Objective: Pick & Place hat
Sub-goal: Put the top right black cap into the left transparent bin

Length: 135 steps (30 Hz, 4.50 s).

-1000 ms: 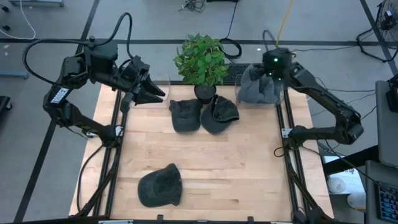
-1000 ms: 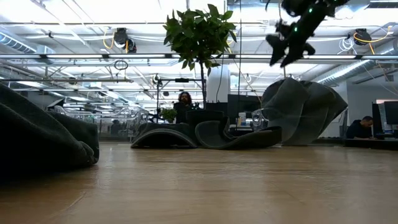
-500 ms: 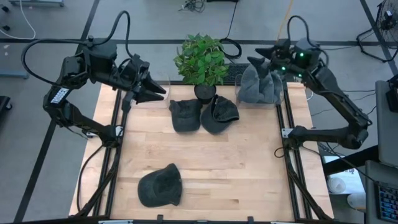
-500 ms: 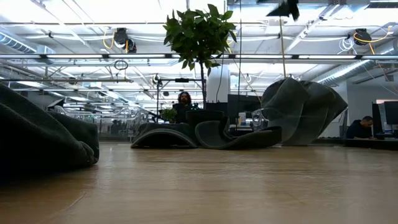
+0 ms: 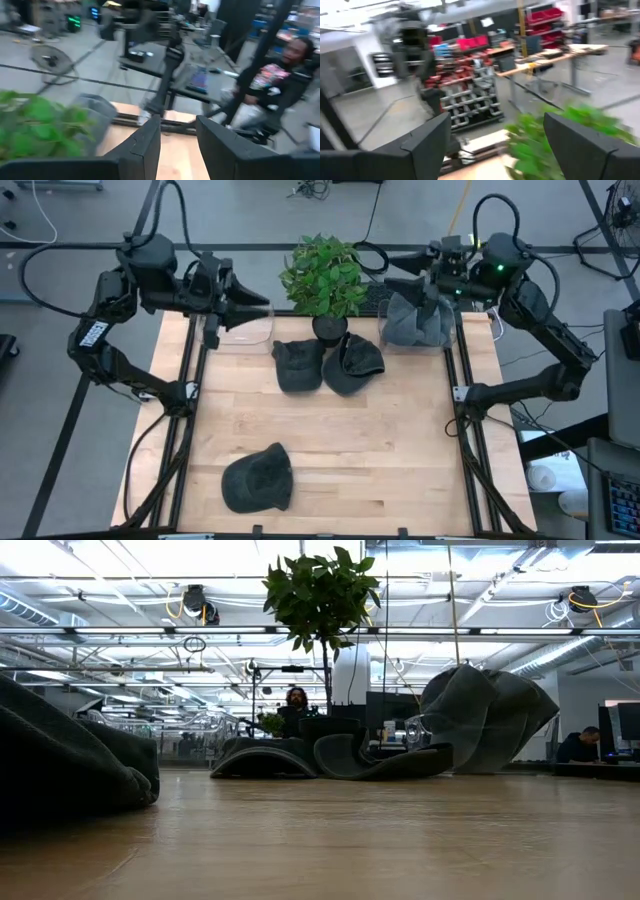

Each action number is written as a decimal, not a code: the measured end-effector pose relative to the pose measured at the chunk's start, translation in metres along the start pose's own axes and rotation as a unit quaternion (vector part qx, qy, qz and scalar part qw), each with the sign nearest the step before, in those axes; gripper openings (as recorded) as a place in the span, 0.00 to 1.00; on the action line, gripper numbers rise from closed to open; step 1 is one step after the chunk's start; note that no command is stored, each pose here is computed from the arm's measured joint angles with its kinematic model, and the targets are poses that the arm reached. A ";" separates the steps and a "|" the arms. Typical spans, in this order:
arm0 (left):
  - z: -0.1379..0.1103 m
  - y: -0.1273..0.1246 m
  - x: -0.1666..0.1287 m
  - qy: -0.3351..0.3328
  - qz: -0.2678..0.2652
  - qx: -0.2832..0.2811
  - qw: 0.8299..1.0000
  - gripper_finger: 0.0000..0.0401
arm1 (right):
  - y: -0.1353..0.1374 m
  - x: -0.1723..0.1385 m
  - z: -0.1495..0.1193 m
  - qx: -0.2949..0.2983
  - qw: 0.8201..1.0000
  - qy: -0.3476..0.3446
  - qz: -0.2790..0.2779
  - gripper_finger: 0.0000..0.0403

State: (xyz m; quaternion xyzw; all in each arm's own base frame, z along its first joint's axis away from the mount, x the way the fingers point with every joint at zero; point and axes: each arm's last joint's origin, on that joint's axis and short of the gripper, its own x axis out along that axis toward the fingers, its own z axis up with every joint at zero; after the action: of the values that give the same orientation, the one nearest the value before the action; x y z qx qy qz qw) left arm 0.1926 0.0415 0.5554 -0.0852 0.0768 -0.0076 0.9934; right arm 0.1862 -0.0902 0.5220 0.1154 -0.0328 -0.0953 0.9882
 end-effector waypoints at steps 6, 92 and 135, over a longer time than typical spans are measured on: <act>0.005 0.002 -0.002 -0.028 0.056 0.024 0.998 0.33 | 0.028 0.016 0.005 -0.039 0.997 0.014 0.066 0.76; -0.003 0.002 -0.001 0.012 0.041 0.032 0.999 0.33 | -0.002 0.073 -0.383 -0.552 0.682 0.475 0.067 0.69; -0.001 0.002 -0.001 0.004 0.035 0.033 0.999 0.33 | 0.075 0.020 -0.283 -0.515 0.822 0.241 -0.031 0.00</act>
State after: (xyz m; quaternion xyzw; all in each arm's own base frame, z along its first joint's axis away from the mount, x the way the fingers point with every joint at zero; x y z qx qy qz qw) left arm 0.1910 0.0432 0.5542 -0.0496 0.0831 0.0245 0.9950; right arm 0.2439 0.0401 0.2652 -0.3899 0.2641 -0.0978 0.8767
